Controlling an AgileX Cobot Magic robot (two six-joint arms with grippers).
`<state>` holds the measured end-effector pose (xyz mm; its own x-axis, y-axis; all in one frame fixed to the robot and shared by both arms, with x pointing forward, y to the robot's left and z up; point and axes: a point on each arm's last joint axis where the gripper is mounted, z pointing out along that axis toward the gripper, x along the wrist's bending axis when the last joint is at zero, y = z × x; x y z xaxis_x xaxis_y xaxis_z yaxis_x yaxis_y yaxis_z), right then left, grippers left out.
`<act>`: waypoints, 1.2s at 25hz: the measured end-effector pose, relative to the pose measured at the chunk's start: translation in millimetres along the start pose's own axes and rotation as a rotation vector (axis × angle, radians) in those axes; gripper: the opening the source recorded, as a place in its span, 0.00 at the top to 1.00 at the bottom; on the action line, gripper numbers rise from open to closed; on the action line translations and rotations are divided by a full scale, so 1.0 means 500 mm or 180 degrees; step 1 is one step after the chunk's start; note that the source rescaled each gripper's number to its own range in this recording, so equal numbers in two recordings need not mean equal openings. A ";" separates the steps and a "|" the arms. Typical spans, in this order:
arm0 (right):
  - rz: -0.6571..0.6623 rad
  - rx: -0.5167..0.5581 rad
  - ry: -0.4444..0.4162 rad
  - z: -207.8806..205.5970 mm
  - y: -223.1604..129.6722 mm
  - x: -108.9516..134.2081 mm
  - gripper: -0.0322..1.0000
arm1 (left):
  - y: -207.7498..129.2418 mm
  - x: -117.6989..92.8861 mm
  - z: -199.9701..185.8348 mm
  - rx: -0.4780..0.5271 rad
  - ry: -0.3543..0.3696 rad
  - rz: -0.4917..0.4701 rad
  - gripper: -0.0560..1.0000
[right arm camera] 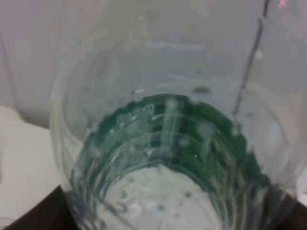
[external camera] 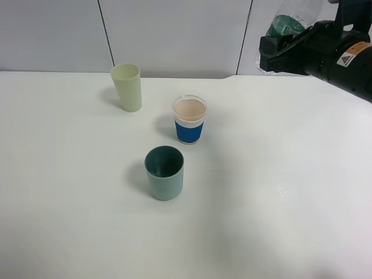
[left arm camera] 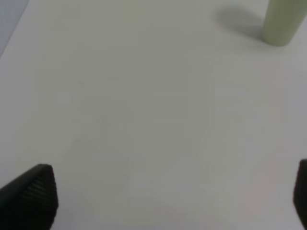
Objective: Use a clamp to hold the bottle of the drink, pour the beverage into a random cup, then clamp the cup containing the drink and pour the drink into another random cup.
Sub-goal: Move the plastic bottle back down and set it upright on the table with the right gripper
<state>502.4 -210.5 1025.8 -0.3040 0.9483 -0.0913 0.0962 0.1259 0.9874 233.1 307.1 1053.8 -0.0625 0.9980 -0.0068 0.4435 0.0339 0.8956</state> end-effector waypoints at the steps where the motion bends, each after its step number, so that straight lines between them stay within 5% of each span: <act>1: -0.0003 0.0015 -0.0073 0.001 -0.010 -0.003 0.95 | 0.000 0.000 0.000 0.0000 0.0000 0.0000 0.00; 11: 0.0133 0.0182 -0.0627 0.067 -0.125 -0.024 0.95 | 0.000 0.000 0.000 0.0000 0.0000 0.0000 0.00; 30: 0.0352 0.0765 -0.0714 0.110 -0.316 -0.011 0.95 | 0.000 0.000 0.000 0.0000 0.0000 0.0000 0.00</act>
<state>540.7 -219.4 863.0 -0.0658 0.9971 -0.0380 0.3456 0.0585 0.9366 233.1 307.1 1053.8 -0.0625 0.9980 -0.0068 0.4435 0.0339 0.8956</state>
